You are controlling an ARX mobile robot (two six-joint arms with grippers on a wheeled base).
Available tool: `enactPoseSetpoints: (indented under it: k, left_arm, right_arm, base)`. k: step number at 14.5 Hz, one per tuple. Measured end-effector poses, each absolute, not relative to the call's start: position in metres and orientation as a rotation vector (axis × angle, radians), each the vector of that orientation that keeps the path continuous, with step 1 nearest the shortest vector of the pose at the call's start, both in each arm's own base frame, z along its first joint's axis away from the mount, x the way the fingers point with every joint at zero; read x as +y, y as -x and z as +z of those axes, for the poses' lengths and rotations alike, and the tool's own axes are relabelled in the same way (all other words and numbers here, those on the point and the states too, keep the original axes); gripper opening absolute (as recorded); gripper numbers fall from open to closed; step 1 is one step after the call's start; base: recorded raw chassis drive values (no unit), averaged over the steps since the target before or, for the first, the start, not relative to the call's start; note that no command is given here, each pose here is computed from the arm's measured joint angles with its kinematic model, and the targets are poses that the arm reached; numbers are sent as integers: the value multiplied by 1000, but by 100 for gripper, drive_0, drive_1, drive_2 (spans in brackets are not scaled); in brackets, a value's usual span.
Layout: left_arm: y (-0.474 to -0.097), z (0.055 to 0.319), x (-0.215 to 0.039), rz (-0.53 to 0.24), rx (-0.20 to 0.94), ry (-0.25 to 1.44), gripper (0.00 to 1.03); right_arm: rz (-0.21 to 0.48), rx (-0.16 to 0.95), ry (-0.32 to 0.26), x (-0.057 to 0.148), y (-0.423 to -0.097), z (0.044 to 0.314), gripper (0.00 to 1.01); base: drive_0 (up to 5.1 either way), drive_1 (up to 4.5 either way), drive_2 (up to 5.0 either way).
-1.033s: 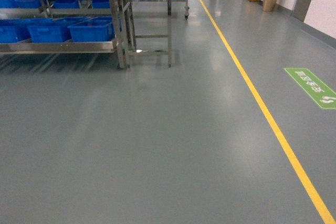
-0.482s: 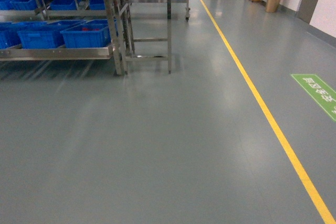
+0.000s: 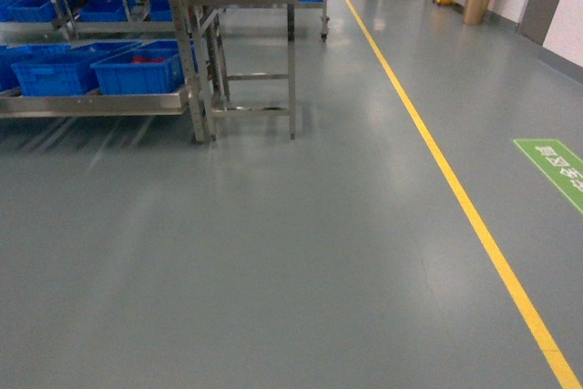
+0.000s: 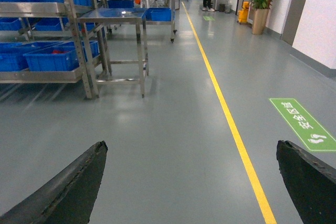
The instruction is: Pick blue part to blue bin on bottom shelf
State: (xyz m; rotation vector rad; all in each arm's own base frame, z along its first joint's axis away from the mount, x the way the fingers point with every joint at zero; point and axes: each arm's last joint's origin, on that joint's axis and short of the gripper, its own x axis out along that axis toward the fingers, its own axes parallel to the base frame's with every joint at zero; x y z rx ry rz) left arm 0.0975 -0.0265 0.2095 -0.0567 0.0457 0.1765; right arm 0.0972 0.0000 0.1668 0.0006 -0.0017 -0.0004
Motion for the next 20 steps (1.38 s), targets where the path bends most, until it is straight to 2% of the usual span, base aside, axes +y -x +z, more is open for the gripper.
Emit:
enactPoseSetpoints:
  k: [20]
  left_arm:
    - [-98, 210, -26, 178, 42, 62, 43]
  right_arm:
    - [0, -7, -1, 0, -97, 167, 98]
  base:
    - [-2, 429, -432]
